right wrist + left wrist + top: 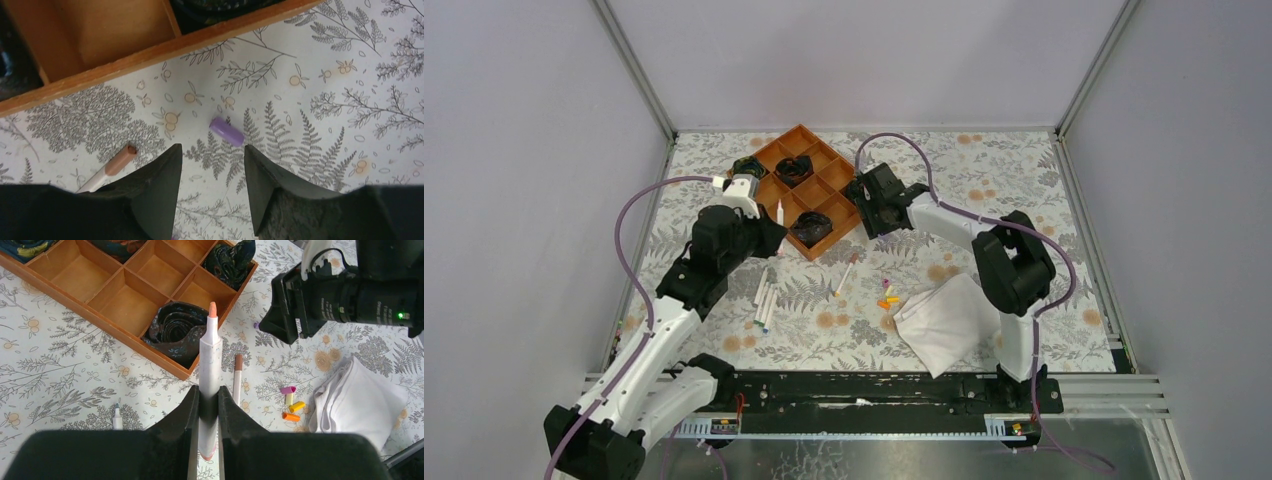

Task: Insert the pens into the pen caps
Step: Insert the pen cap onto the pen.

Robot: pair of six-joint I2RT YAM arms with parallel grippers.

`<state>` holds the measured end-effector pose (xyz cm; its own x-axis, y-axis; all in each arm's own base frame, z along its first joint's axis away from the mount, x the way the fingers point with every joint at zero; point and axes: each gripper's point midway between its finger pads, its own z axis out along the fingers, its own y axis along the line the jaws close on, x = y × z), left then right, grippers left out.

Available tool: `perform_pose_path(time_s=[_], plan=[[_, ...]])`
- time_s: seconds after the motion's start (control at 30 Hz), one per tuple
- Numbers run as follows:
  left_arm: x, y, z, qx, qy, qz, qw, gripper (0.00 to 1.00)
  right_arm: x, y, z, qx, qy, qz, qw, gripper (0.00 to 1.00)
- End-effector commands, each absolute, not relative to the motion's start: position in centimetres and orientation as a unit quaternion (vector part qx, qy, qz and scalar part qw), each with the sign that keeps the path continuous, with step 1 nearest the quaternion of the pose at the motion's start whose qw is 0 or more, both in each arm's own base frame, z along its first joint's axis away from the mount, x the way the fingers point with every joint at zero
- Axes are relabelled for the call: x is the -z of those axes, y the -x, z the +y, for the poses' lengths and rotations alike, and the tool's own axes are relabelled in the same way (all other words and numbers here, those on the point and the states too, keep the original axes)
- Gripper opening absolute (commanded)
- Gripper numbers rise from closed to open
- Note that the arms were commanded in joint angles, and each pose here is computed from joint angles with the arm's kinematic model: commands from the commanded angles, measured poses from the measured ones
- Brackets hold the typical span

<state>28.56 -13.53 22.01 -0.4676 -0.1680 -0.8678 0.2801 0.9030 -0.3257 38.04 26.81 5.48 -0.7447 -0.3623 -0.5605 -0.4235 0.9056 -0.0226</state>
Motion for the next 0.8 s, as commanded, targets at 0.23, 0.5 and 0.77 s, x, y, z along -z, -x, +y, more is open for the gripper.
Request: perform_pose_path(time_s=[0.23,0.5,0.77], plan=[[-22.2,-29.2,-13.1,0.216,-0.032,0.828,0.517,0.00,-4.0,-41.4,28.1,-0.088,0.247,0.923,0.283,0.56],[-22.0,-29.4,-13.3,0.227,-0.031,0.829,0.510,0.00,-2.8,-40.0,28.1,-0.102,0.255,0.928,0.252,0.51],[-22.0,-29.5,-13.2,0.233,-0.027,0.829,0.508,0.00,-2.2,-37.5,27.5,-0.120,0.239,0.937,0.225,0.47]])
